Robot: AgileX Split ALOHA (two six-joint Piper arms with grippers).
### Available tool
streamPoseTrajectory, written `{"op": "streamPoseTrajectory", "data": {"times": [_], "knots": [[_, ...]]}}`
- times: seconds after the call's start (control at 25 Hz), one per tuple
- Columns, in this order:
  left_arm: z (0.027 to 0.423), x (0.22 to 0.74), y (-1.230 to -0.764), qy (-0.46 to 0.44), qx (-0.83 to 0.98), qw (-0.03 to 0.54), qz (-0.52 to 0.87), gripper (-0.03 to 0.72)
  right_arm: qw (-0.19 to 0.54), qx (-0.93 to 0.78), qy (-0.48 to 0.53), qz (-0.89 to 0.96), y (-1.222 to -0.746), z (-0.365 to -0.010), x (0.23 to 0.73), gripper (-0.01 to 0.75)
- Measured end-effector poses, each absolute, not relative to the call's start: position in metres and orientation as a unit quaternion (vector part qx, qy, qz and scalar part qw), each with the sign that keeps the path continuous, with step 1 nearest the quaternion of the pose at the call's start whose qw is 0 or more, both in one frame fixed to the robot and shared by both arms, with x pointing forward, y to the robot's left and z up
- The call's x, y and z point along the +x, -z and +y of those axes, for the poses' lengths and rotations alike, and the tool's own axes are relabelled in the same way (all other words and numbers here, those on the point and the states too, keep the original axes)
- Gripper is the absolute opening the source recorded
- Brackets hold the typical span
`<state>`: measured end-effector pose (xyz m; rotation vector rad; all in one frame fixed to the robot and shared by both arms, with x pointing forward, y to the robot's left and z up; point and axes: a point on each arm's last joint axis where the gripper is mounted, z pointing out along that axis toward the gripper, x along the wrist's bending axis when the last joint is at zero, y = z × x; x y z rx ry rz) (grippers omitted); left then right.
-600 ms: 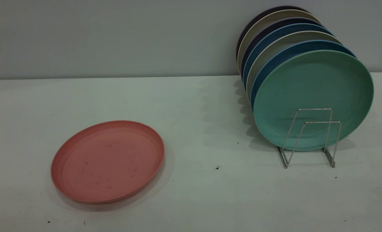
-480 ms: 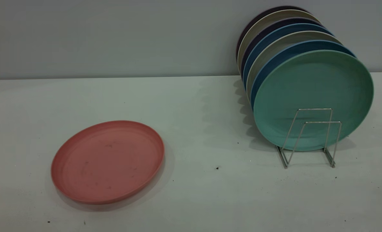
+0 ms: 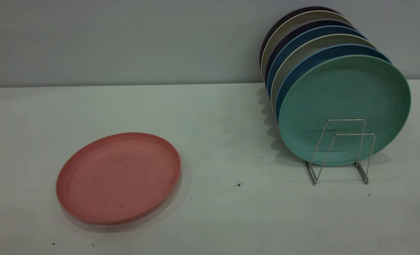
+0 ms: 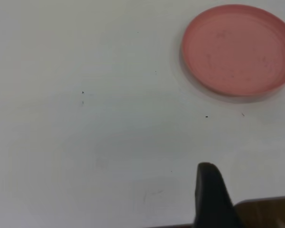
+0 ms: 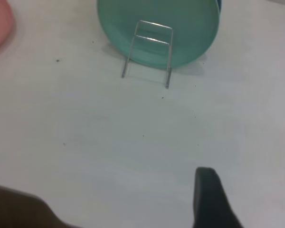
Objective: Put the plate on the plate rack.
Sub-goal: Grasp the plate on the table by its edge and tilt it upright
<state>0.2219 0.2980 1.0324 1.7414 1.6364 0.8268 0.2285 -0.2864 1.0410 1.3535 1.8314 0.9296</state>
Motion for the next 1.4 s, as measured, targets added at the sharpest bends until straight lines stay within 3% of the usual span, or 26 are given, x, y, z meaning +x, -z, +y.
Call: {"op": "streamPoseTrajectory", "data": {"times": [1.08, 1.4], "knots": [[0.298, 0.222, -1.032, -0.312, 0.657, 0.302, 0.617, 0.443, 0.334, 0.519, -0.356, 0.701, -1.041, -0.286, 0.229, 0.415], [0.300, 0.237, -1.045, -0.334, 0.636, 0.321, 0.618, 0.443, 0.336, 0.516, -0.382, 0.689, -1.052, -0.284, 0.240, 0.381]]}}
